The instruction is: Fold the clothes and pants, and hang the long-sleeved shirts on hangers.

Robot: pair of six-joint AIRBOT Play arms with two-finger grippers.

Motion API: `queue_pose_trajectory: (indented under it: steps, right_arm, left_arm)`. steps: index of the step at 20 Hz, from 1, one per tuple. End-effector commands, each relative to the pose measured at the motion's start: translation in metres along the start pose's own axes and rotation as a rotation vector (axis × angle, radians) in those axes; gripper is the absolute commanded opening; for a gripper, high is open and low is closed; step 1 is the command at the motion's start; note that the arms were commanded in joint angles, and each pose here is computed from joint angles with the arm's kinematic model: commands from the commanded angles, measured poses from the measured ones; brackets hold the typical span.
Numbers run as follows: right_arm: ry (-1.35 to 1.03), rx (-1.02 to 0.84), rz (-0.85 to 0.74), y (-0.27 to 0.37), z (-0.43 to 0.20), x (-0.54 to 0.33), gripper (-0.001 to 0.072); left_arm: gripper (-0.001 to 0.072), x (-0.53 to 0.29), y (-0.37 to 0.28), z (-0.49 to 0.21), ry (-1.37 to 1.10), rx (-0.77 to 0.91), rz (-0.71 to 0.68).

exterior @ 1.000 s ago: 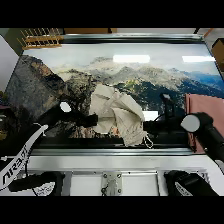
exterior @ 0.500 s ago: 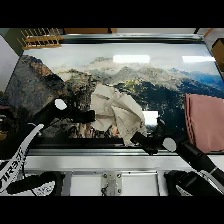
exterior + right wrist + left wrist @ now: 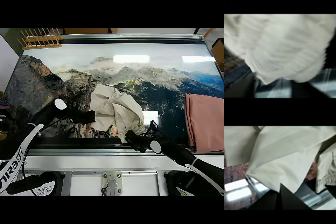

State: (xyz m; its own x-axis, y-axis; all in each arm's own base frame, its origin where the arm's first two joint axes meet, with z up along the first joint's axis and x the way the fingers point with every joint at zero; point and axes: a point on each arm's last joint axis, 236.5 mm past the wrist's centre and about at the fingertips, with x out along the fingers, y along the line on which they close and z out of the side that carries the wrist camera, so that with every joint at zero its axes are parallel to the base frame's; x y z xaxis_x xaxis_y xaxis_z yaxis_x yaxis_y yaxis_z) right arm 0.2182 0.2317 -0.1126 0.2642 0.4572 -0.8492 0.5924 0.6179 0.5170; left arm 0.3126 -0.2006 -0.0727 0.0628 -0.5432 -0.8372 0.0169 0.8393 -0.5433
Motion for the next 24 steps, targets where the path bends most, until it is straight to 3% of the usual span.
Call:
queue_pose_trajectory:
  steps: [1,4,8,12,15,18,21,22,23,24]
  right_arm:
    - [-0.051,-0.066,0.105,0.029,0.01,-0.002,0.0031]
    - [-0.082,-0.268,0.171,0.06,0.021,-0.032,0.0019]
    - [-0.165,-0.599,0.249,0.117,0.059,-0.151,0.0018]
    - [-0.411,-0.692,0.406,0.173,0.072,-0.314,0.0018]
    - [-0.535,-0.752,0.493,0.189,0.053,-0.383,0.0018]
    - [-0.5,-0.767,0.414,0.169,0.05,-0.372,0.0019]
    - [-0.362,-0.728,0.293,0.14,0.059,-0.317,0.0042]
    - [-0.31,-0.724,0.259,0.13,0.061,-0.295,0.0198]
    - [-0.251,-0.712,0.231,0.12,0.061,-0.272,0.0438]
    - [-0.185,-0.709,0.209,0.111,0.059,-0.247,0.0601]
  left_arm:
    - [0.0006,-0.001,0.0,0.0,0.0,0.001,0.0]
    - [0.0005,-0.026,-0.003,0.016,-0.079,0.019,-0.007]
    - [0.0005,-0.169,-0.039,0.067,-0.37,0.18,0.018]
    - [0.0005,-0.35,-0.139,0.053,-0.781,0.416,-0.019]
    - [0.0005,-0.445,-0.194,0.008,-1.05,0.54,-0.052]
    - [0.0005,-0.453,-0.188,-0.015,-1.079,0.551,-0.004]
    - [0.0005,-0.399,-0.124,-0.006,-0.933,0.439,0.14]
    - [0.0005,-0.374,-0.093,0.0,-0.865,0.4,0.215]
    - [0.0005,-0.354,-0.06,0.005,-0.809,0.366,0.302]
    - [0.0005,-0.334,-0.024,0.01,-0.748,0.336,0.401]
